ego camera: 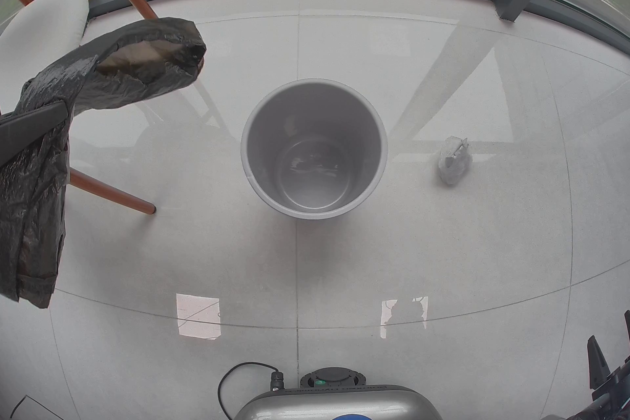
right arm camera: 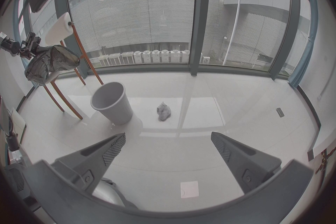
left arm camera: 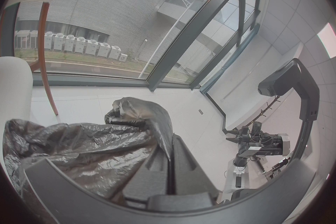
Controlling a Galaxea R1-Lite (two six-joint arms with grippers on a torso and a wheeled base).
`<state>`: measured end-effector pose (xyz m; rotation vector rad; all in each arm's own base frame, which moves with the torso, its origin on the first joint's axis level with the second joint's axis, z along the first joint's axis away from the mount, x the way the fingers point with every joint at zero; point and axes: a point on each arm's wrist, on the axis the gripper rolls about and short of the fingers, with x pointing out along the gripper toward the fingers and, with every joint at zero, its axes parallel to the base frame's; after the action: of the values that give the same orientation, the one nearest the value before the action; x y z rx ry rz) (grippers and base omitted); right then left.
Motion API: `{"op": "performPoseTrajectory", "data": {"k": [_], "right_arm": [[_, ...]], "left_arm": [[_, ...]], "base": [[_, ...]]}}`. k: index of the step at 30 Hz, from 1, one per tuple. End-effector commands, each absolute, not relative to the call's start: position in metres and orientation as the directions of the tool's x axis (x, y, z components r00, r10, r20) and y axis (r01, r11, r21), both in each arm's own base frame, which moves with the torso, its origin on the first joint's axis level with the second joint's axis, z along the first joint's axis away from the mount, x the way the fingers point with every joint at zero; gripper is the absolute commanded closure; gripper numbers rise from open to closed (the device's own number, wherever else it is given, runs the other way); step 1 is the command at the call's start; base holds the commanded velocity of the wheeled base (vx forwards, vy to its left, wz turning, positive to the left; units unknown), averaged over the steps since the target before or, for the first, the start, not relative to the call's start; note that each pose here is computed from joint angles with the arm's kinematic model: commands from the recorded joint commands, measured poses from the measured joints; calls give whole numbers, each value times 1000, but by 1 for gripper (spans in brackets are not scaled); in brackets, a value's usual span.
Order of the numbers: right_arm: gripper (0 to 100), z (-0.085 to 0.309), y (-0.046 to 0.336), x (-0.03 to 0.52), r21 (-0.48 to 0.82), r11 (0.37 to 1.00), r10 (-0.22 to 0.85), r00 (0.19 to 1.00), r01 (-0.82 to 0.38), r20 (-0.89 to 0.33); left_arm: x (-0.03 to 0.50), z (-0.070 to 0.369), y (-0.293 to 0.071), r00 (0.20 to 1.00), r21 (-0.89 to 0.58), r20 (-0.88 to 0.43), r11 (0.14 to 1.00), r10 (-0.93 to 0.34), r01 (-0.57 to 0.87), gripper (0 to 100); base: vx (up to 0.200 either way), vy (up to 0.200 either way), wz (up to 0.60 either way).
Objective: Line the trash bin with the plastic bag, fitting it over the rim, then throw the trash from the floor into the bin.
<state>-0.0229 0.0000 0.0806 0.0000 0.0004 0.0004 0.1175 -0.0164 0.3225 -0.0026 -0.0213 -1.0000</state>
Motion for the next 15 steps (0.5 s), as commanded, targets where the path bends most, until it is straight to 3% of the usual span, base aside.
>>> {"op": "performPoseTrajectory", "data": {"k": [1,14,15], "right_arm": [[0,75,0,-23,0,1000,3,1000,-3,0],[0,75,0,-23,0,1000,3,1000,-3,0],[0,75,0,-23,0,1000,3,1000,-3,0]], "left_arm": [[124,322,-17,514,-6,11,514,-858,858,100],[142,313,-22,453,-61,-19,454,-891,889,100],[144,312,-25,442,-68,-22,443,-897,894,100]], "base": [[0,-200,0],[0,-200,0],[0,0,0]]}}
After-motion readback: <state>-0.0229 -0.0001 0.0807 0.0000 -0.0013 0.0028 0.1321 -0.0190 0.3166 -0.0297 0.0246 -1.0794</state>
